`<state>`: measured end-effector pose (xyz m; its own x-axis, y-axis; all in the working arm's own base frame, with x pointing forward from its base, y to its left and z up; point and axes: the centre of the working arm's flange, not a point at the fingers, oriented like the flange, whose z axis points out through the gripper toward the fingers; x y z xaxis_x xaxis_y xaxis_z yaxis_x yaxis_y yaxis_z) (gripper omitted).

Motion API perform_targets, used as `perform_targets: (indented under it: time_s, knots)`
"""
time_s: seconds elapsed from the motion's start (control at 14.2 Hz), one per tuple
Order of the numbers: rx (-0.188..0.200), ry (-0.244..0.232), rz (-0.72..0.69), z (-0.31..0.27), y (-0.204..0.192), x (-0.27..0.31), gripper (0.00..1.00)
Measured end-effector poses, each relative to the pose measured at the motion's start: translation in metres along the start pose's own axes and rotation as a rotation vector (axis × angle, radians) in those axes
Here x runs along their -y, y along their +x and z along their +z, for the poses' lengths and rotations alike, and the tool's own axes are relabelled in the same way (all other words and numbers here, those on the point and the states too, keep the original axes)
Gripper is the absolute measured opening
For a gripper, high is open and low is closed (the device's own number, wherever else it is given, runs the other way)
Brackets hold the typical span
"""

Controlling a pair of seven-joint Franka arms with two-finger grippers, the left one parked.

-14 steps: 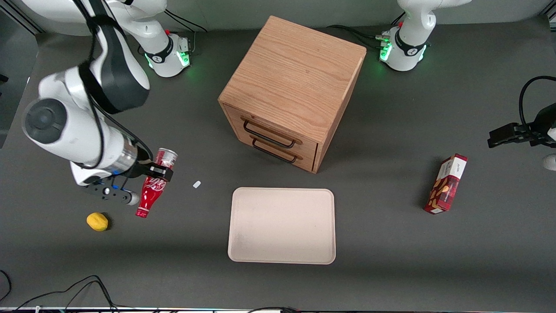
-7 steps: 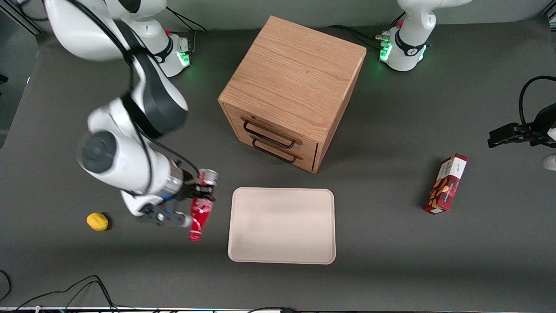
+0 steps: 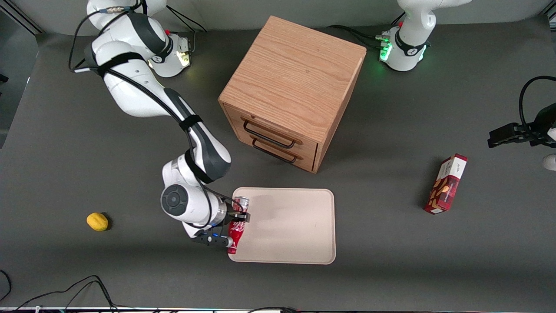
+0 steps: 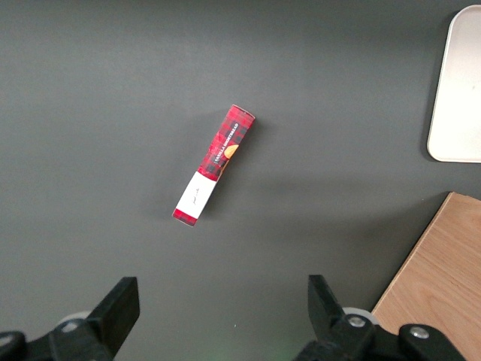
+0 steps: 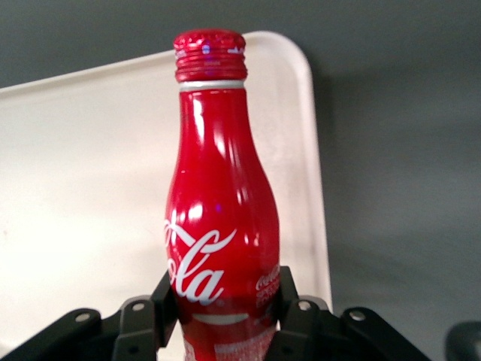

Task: Place coke bottle on tray
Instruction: 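Carry the bottle with the right gripper over the cream tray, then lower the bottle onto the tray and open the right gripper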

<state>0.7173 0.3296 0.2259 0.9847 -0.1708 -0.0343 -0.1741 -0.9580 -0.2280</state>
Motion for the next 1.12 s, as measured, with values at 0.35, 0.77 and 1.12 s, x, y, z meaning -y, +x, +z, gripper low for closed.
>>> perform_targets:
  time_s: [0.35,0.77,1.12]
  knots:
    - [-0.013,0.009,0.011,0.031,0.0,-0.004,0.54]
    - [-0.024,0.009,0.009,0.031,0.002,-0.005,0.76]
    - [-0.022,0.005,0.008,0.034,0.002,-0.006,1.0]
